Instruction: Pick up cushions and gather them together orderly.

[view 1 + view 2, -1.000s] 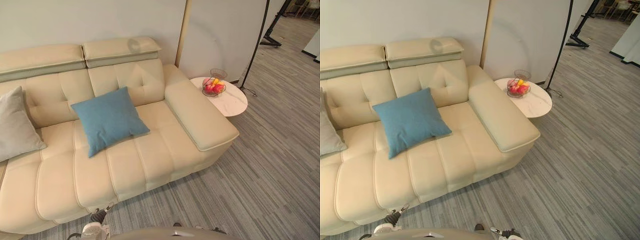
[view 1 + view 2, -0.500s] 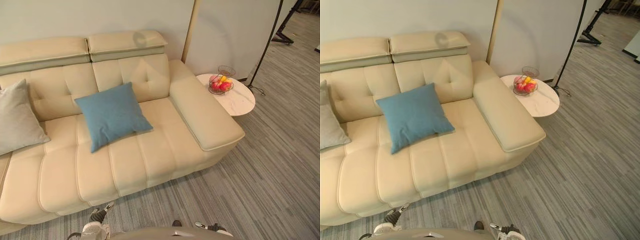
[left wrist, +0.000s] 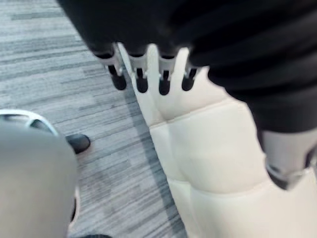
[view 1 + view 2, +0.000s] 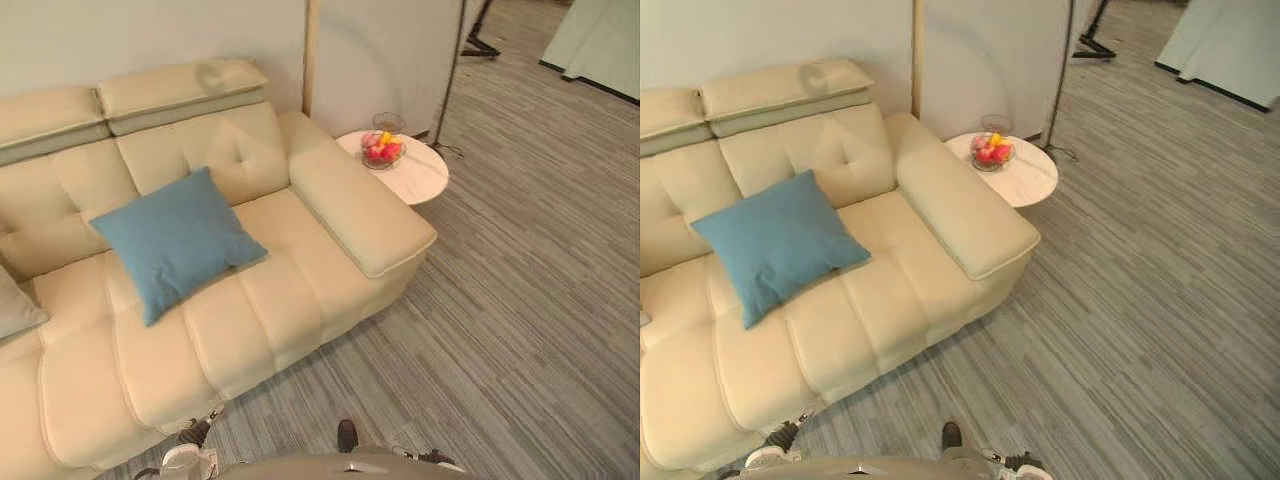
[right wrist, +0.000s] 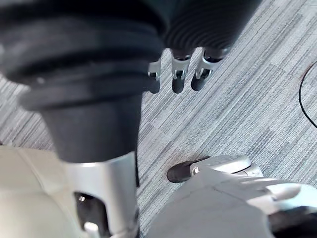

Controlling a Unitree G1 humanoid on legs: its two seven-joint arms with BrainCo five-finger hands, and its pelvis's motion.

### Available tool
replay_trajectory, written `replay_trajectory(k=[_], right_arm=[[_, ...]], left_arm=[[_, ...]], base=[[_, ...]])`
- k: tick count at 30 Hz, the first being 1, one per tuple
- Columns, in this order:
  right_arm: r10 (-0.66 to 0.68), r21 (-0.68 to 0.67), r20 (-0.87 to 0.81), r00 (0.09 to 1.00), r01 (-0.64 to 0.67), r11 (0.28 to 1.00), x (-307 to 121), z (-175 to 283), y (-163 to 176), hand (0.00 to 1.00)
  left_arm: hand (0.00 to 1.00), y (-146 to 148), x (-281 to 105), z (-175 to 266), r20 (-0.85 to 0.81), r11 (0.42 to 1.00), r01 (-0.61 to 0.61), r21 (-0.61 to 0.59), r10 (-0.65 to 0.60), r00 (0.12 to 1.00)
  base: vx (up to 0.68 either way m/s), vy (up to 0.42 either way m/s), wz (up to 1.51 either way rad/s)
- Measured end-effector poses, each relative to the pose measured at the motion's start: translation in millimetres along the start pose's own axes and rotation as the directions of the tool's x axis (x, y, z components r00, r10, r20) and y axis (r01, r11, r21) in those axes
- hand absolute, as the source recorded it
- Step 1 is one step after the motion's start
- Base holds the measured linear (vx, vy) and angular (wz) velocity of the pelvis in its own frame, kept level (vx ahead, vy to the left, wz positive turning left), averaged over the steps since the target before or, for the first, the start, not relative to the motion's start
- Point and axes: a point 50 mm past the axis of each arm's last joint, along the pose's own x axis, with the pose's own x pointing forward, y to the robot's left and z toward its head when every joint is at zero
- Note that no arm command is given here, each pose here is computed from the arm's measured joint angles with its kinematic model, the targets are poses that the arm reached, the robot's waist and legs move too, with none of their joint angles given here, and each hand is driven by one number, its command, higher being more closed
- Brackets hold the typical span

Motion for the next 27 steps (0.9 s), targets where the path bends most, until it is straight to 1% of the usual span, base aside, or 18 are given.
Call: replay_trajectory(k=[6,14,17,20,22,24,27], right_arm=[[-0.008,-0.004,0.033,0.999,0.008,1.0,3,14,-3,0.0],[0.011,-0.034,0.076,0.997,-0.008,0.999,3,29,3,0.0],[-0.006,-0.04,0.09,0.996,0.01,0.999,2,29,2,0.0],[-0.035,-0.052,0.113,0.993,0.041,0.998,4,36,-10,0.0],[-0.036,-0.05,0.125,0.991,0.043,0.998,4,41,-10,0.0],[-0.04,-0.048,0.131,0.991,0.046,0.998,5,44,-11,0.0],[-0.036,-0.049,0.125,0.992,0.042,0.998,4,41,-10,0.0]], left_arm=[[0.0,-8,0,4,0.003,1.0,0.019,-0.018,-0.019,1.0],[0.0,-7,0,3,0.0,1.0,0.018,-0.02,-0.018,1.0],[0.0,-5,0,-1,-0.007,1.0,0.013,-0.015,-0.013,1.0],[0.0,-14,-1,2,0.004,0.999,0.043,0.033,-0.043,0.999],[0.0,-20,-1,7,0.017,0.996,0.064,0.055,-0.065,0.998],[0.0,-27,-1,15,0.036,0.995,0.08,0.054,-0.082,0.996],[0.0,-29,-1,15,0.039,0.994,0.084,0.065,-0.087,0.995]], base=[[0.01,-0.026,-0.92],[-0.02,-0.002,-1.21],[0.1,-0.077,-0.95],[0.17,-0.117,-0.95],[0.16,-0.119,-0.75],[0.2,-0.12,-0.79],[0.17,-0.07,-0.71]])
